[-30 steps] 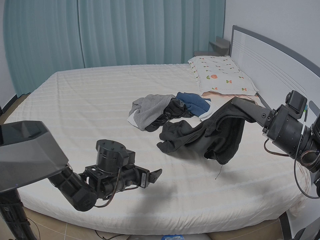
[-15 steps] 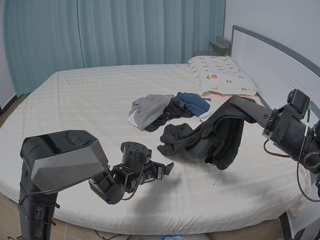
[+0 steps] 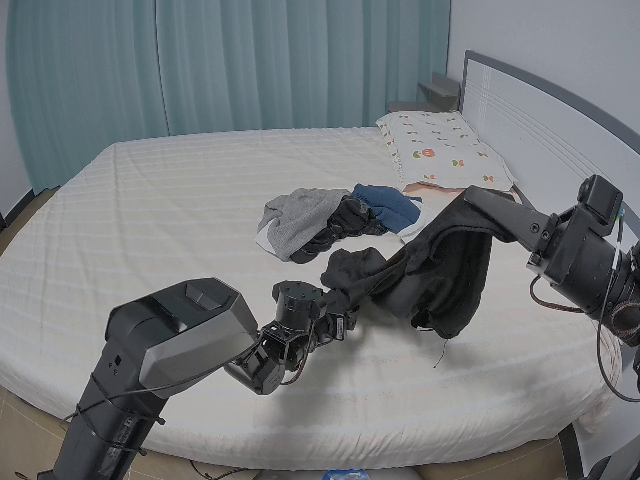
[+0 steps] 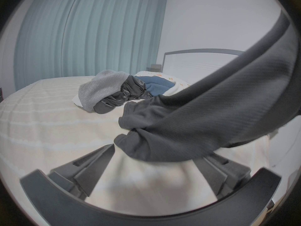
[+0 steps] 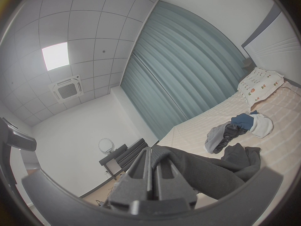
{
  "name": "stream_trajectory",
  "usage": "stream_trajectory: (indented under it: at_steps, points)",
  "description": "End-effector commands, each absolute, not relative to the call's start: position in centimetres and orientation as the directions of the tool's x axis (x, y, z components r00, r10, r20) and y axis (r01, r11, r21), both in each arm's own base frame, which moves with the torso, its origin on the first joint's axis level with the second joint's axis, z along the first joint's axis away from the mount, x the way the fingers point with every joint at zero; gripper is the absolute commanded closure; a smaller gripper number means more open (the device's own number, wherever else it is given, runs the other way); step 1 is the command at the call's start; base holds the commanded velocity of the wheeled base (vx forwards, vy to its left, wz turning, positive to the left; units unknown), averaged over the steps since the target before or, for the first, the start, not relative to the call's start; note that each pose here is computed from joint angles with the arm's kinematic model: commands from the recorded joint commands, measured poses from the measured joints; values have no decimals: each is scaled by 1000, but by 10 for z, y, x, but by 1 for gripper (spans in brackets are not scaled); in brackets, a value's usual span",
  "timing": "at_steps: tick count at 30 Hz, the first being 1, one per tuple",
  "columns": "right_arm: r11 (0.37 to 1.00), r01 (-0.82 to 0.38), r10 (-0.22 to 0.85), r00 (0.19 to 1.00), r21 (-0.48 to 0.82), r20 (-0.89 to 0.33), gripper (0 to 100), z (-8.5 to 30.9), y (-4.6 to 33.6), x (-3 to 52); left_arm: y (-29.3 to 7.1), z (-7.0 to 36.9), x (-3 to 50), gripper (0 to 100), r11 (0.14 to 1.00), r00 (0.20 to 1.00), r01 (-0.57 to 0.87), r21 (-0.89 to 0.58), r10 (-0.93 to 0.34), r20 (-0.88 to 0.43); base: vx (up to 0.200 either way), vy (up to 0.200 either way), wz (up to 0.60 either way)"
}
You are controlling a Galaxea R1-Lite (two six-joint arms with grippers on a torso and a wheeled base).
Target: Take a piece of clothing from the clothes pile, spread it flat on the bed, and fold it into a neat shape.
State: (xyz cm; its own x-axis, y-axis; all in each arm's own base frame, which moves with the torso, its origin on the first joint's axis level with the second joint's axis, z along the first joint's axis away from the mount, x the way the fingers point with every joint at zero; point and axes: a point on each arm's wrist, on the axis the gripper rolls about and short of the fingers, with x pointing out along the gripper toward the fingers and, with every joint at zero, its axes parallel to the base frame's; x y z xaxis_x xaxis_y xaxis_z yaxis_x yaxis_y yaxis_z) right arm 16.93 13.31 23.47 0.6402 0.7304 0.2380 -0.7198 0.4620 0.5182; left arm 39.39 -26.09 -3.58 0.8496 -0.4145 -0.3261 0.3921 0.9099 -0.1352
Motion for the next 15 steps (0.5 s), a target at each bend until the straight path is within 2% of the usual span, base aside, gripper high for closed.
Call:
stream_trajectory:
  at_steps: [1, 5, 15]
  points:
    - [471, -714, 721, 650, 517, 240, 100, 235, 131, 171, -266, -58, 404, 100, 929, 870, 342, -142, -370, -326, 0, 0, 0]
    - [501, -689, 703, 677, 524, 218, 100, 230, 126, 177, -260, -57, 401, 100, 943, 881, 288, -166, -329, -340, 0, 0, 0]
    - [614, -562, 628, 773, 555, 89, 100, 199, 121, 223, -223, 70, 352, 100, 912, 911, 246, -328, -333, -243, 0, 0, 0]
